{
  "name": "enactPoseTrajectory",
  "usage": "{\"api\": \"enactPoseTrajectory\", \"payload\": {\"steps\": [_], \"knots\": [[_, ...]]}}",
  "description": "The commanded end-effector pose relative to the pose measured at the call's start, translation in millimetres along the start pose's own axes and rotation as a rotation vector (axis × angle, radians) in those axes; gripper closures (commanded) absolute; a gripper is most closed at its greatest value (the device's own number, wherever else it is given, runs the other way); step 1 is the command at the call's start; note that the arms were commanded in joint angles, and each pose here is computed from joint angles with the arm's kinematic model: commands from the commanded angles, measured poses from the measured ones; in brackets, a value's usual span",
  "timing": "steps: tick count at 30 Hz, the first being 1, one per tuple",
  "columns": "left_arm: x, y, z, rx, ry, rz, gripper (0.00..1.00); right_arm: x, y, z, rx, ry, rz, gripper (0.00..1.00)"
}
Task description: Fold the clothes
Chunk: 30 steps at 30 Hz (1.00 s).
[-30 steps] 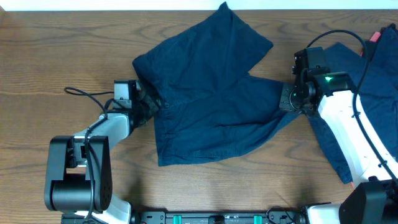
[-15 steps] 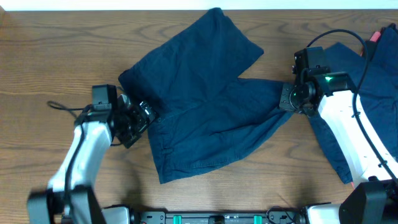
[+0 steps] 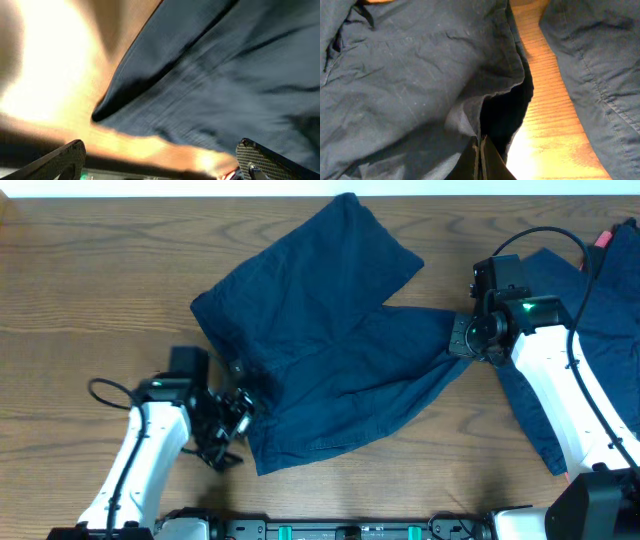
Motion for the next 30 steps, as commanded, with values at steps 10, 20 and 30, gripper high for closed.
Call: {"api": "enactPoseTrajectory", "payload": {"steps": [10, 20, 30], "knots": [[19.5, -30.1, -1.1, -0.138, 0.162, -0.072, 0.02, -2.2, 1.4, 3.3, -0.005, 0.003, -0.007, 0.99], [20.1, -53.2, 18.9, -0.144, 0.270, -0.076, 0.00, -2.5, 1.4, 2.9, -0.003, 0.011, -0.009, 0.99], [5.5, -65.6, 30.1, -0.136, 0.276, -0.173, 0.40, -2.2, 1.4, 2.6, -0.002, 0.010, -0.008, 0.99]]}}
Point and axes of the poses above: each gripper's point midway between its finger pads, its own y axis back along the fingers, its own z axis along the line the jaws close on, x = y × z, the point moved 4 cm from there along y, back along the fingers, and after that the axes turned 13 degrees about -y, right-handed, at the moved point
